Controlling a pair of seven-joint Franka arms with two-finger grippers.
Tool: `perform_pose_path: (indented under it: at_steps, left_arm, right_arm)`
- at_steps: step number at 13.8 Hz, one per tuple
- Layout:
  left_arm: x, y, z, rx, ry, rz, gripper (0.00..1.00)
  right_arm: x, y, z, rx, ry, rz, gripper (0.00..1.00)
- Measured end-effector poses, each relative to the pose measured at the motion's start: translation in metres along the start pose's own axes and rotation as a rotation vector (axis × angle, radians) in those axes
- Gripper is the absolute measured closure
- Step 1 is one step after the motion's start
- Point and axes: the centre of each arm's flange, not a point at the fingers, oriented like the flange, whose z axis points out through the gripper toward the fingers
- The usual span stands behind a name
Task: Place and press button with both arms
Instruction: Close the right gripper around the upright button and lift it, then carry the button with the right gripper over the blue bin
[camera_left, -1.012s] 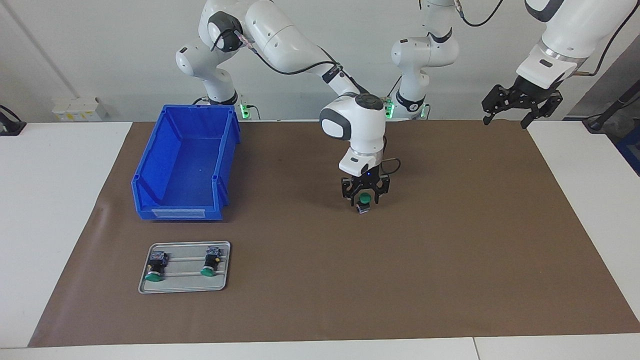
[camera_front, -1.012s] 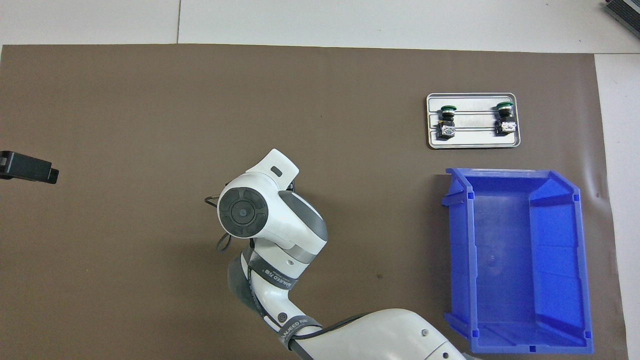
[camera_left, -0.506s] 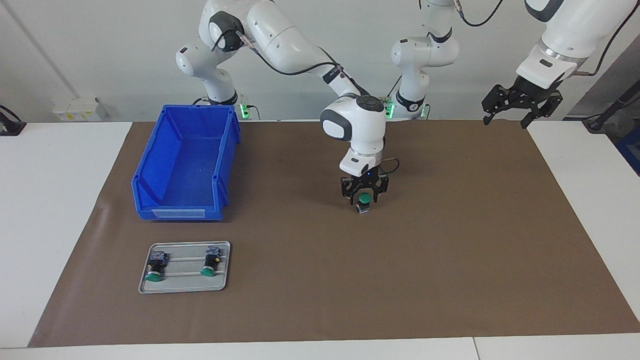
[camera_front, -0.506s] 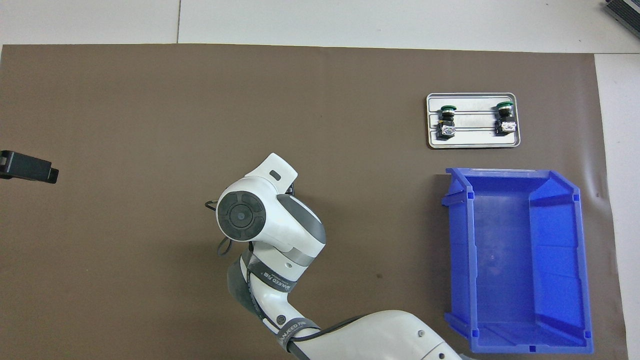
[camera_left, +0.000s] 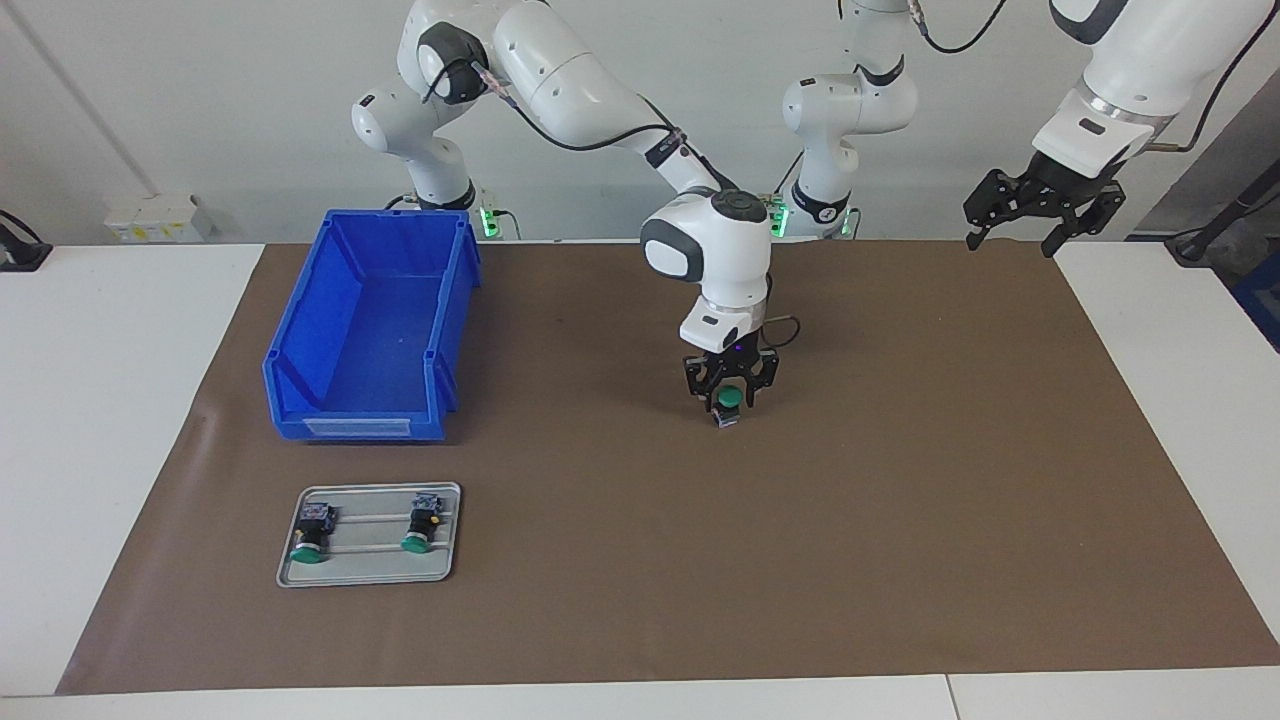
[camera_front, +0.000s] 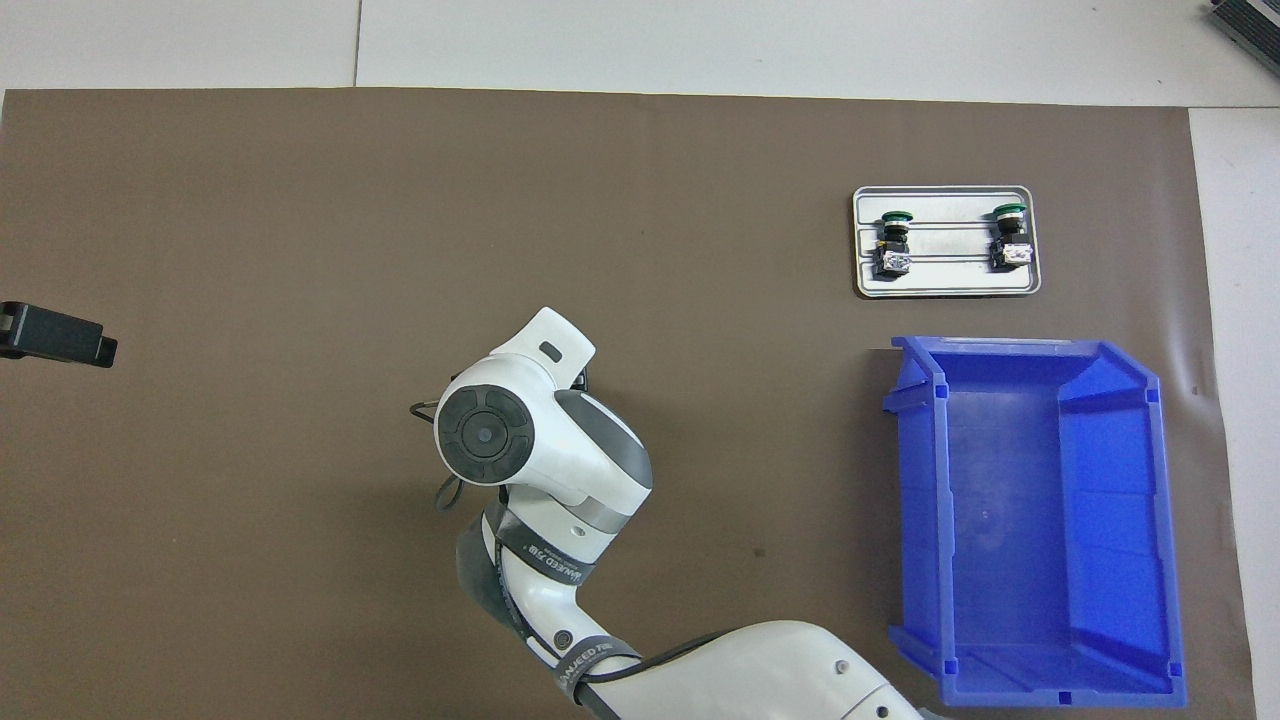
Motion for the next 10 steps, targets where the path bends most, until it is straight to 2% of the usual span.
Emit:
perform_pose_path:
  at_steps: [3,10]
  left_arm:
    - [0.0,0.0,0.0,0.0,0.0,0.0,0.0]
    - [0.0,0.0,0.0,0.0,0.0,0.0,0.0]
  right_arm:
    - [0.0008,0.0002,-0.001,0.0,0.003,-0.001,0.63]
    - [0.009,0.0064,-0.0033,-0.004,0.015,0.01,0.63]
